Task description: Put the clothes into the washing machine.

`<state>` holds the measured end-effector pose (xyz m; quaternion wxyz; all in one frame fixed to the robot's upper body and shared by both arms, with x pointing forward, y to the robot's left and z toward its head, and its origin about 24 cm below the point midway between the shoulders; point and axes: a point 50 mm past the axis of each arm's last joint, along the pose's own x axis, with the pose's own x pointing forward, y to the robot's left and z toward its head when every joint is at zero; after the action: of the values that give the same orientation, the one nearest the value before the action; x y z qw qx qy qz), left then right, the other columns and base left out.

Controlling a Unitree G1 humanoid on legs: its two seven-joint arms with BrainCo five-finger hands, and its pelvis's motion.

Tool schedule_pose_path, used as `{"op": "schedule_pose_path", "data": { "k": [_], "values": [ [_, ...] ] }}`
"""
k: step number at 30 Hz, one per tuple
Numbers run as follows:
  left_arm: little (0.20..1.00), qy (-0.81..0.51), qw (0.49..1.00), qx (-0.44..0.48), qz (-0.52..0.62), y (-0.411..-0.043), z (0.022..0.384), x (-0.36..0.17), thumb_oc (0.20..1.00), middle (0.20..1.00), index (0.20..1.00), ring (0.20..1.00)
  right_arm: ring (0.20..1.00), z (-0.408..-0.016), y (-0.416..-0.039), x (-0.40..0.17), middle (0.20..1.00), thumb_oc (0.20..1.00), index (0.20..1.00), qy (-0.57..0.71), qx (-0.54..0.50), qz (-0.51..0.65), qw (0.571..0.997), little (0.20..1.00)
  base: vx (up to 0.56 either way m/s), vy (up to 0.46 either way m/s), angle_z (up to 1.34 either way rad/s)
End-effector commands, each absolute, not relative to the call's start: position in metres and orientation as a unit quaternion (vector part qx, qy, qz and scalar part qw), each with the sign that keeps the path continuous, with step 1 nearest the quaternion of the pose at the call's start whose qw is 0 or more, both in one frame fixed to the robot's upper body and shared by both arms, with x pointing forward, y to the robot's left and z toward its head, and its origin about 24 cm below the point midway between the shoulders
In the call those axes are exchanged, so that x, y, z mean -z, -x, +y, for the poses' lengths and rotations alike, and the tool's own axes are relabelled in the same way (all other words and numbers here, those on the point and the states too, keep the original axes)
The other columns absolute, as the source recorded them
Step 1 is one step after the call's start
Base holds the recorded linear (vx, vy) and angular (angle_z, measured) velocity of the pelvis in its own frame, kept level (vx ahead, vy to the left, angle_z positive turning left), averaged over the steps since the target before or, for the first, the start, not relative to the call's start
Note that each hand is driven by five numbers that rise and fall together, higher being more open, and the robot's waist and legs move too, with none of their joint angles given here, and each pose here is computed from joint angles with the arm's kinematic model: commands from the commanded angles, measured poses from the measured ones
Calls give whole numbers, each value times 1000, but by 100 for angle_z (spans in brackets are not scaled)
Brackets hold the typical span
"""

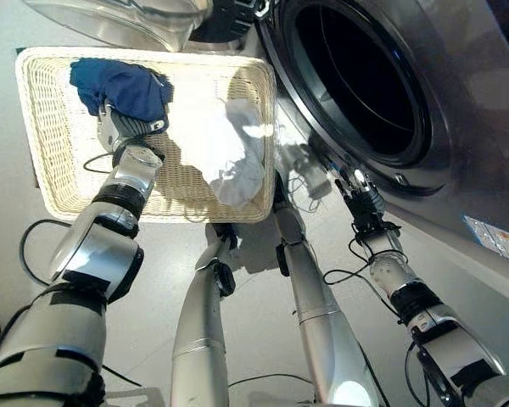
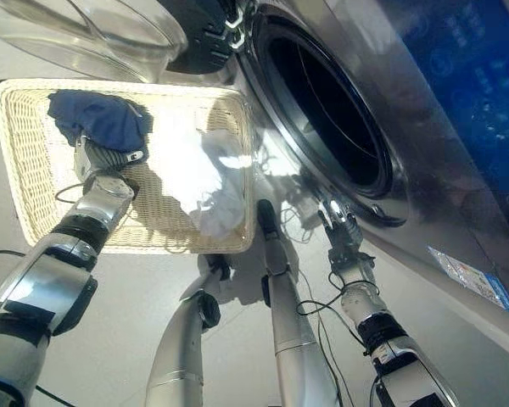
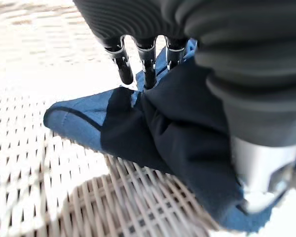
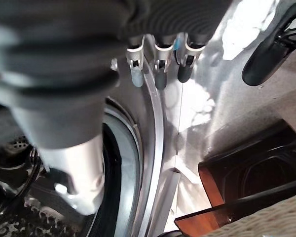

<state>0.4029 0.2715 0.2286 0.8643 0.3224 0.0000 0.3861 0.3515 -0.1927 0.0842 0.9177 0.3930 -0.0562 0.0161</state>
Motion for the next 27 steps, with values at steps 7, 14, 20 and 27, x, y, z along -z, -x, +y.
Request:
{"op": "schedule_pose_path", "data": {
  "k": [7, 14, 20, 27],
  "values": [
    [200, -322, 840, -433, 51, -387, 312, -220, 200, 200, 200, 200, 1000, -194, -337, -81, 1000, 1000, 1000, -398, -31, -69, 914, 1000, 3, 23, -3],
    [200, 23, 891, -407, -201, -390, 267, -255, 200, 200, 200, 200, 1000, -158, -318, -87, 1000, 1000, 1000, -345, -122, -94, 926, 1000, -4, 43, -3],
    [200, 63, 888, -355, -287, -370, 230, -231, 200, 200, 200, 200, 1000, -124, -313, -151, 1000, 1000, 1000, -114, -204, -199, 952, 1000, -111, -57, 34],
    [200, 0, 891, -346, -295, -357, 233, -211, 200, 200, 200, 200, 1000, -113, -315, -165, 1000, 1000, 1000, -73, -224, -210, 949, 1000, -62, -60, 17]
  ]
}}
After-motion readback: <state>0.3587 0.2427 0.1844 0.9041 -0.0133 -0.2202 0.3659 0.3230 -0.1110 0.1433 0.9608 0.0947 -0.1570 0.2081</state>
